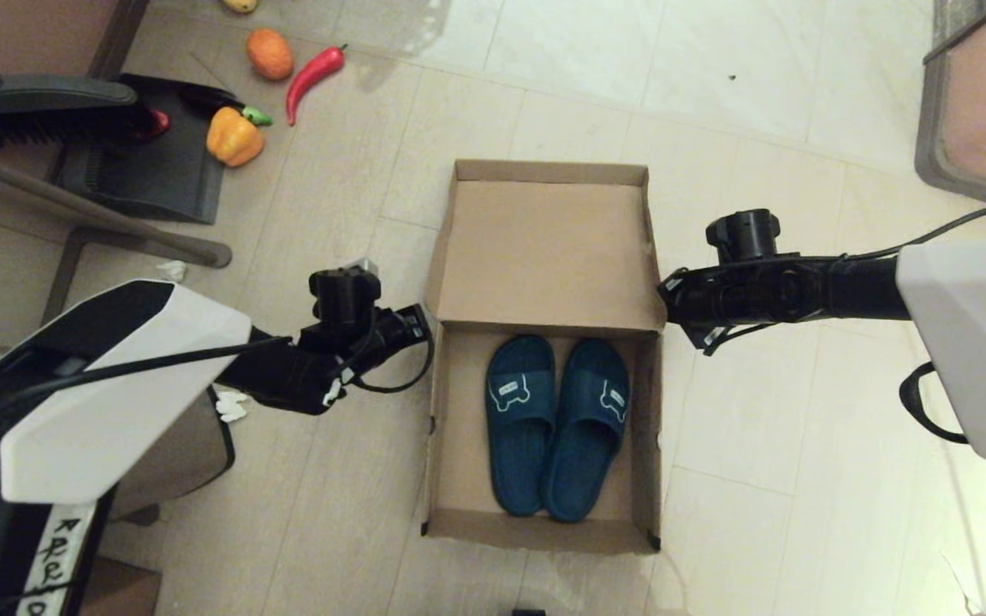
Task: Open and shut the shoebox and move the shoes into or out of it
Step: Close the shoe box
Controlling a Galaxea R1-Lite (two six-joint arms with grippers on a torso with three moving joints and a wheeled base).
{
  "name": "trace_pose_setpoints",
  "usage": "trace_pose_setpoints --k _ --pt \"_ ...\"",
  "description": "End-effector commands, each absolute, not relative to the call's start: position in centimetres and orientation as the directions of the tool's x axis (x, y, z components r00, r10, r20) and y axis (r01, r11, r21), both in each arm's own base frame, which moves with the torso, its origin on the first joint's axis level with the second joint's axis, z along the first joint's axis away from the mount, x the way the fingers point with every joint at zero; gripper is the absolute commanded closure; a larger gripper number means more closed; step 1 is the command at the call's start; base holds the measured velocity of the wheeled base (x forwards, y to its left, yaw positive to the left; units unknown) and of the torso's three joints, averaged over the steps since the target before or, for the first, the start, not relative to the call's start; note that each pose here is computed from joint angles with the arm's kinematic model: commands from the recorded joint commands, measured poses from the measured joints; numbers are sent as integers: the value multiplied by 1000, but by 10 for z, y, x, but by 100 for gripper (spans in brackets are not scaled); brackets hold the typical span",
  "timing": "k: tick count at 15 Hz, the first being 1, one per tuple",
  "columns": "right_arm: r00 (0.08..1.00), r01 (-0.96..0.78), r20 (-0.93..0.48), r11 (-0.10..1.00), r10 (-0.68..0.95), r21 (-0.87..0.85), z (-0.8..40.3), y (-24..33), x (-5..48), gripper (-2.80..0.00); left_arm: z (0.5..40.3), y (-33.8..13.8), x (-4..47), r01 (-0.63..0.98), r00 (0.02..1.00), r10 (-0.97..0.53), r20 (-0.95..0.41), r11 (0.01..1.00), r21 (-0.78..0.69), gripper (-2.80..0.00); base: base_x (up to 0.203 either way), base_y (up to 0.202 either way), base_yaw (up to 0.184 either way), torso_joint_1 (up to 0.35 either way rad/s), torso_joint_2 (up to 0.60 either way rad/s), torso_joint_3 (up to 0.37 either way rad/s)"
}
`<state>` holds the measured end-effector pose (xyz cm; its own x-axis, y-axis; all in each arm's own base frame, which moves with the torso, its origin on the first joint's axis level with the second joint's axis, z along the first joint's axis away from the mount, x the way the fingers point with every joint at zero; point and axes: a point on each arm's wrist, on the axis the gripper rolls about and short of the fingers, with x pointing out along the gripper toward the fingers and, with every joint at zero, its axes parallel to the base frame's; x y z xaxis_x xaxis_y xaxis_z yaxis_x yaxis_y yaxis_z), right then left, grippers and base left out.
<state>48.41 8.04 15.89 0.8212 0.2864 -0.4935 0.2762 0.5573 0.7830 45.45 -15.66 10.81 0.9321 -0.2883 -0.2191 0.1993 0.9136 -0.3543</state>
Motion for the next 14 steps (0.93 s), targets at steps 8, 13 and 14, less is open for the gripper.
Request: trace_pose_setpoints --k 8,13,14 --pt "721 349 -622 617 304 705 139 119 445 0 83 -139 395 148 881 -280 -380 928 -341 0 0 0 0 0 0 0" --pt "710 389 -658 640 249 662 139 120 425 0 73 -135 352 159 864 -299 -404 925 -345 0 0 0 0 0 0 0" --pt "718 389 -653 639 241 664 141 118 425 0 73 -137 344 156 864 -302 -403 921 -357 0 0 0 0 0 0 0"
